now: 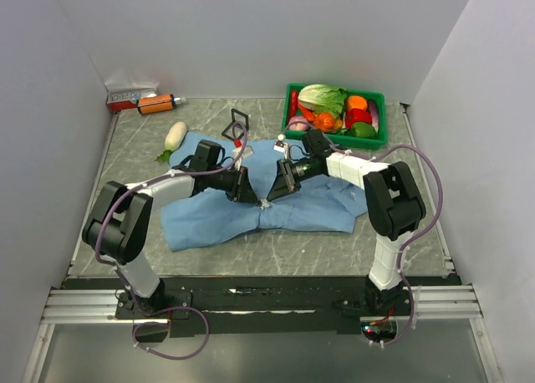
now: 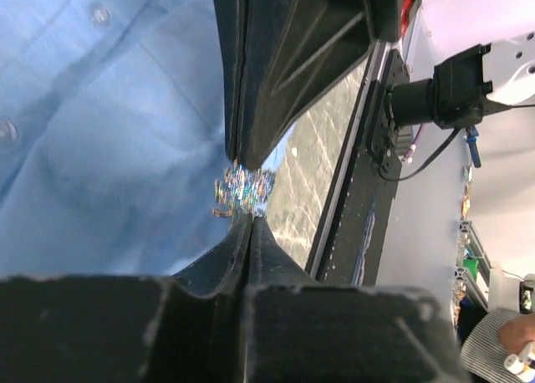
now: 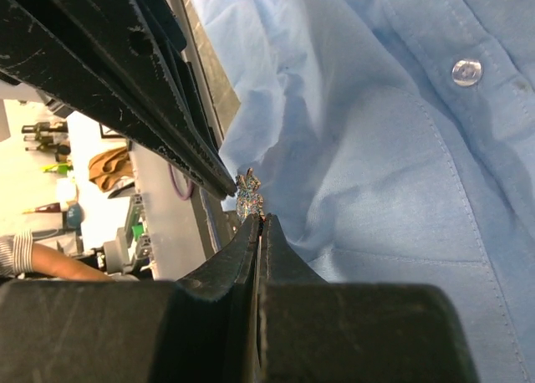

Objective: Remove the brooch from the garment

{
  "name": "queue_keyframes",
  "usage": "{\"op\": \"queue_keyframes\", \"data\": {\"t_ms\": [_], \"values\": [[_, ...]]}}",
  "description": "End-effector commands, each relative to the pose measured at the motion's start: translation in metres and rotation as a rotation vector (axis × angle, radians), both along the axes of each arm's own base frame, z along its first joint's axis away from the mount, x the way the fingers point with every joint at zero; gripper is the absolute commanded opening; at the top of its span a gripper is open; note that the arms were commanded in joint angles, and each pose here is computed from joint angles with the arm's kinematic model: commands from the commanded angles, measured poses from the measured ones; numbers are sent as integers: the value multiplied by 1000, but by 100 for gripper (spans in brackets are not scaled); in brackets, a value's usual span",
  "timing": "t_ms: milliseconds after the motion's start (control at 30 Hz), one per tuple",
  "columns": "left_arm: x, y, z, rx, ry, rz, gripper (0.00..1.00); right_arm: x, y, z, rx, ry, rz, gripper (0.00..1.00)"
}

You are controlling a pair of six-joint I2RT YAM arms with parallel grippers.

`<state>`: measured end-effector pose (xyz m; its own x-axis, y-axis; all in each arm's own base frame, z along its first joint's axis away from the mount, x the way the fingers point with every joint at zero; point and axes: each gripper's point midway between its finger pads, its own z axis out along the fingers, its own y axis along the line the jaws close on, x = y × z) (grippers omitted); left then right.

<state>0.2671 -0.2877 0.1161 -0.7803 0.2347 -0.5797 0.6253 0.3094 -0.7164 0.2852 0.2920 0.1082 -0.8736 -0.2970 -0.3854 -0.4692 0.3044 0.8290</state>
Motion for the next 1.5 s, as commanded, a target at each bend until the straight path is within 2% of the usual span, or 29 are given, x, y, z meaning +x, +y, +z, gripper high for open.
{"op": "queue_keyframes", "data": {"t_ms": [0,67,100,200,267,300,367,400,433,567,600,700,800,867,900,967,1000,1100,1133,1233,1467], "values": [[9,-11,16,-35,-88,-48,1,12,8,25,23,-104,-1,0],[7,-12,15,-33,-90,-56,1,15,7,26,14,-118,-8,4],[6,-12,14,-32,-92,-62,1,15,7,26,9,-117,-8,11],[3,-10,9,-11,-105,-72,1,18,4,34,-1,-159,4,16],[3,-7,4,13,-114,-68,1,21,0,41,0,-195,6,13],[10,-4,0,47,-150,-44,1,22,-1,42,1,-194,2,6],[20,0,0,99,-204,-5,17,22,-4,40,-8,-185,-7,1],[26,2,1,125,-268,-7,22,21,-5,38,-15,-182,-13,0],[42,9,-2,207,-345,50,33,21,-5,35,-32,-152,-32,0],[52,14,11,299,-527,86,45,17,-11,31,-44,-89,-49,0],[53,15,13,313,-547,92,46,20,-16,34,-35,-98,-51,12],[50,13,31,329,-660,85,47,27,-26,49,-31,-198,-17,24],[39,2,44,320,-759,15,48,42,-45,62,-87,-371,-24,31],[32,-7,41,346,-787,-25,50,51,-63,72,-131,-442,-57,32],[31,-9,37,363,-790,-30,52,59,-77,67,-219,-466,-95,34],[34,-20,32,394,-776,-9,67,67,-103,69,-335,-481,-157,36],[41,-18,31,429,-739,63,68,79,-128,60,-466,-499,-228,37],[49,-20,23,512,-652,144,66,81,-172,66,-580,-501,-413,45],[48,-23,25,515,-636,149,66,76,-186,54,-645,-478,-455,46],[41,-22,23,514,-613,149,66,67,-202,52,-713,-512,-453,49],[58,-40,64,448,-728,204,68,60,-217,73,-785,-692,-366,50]]}}
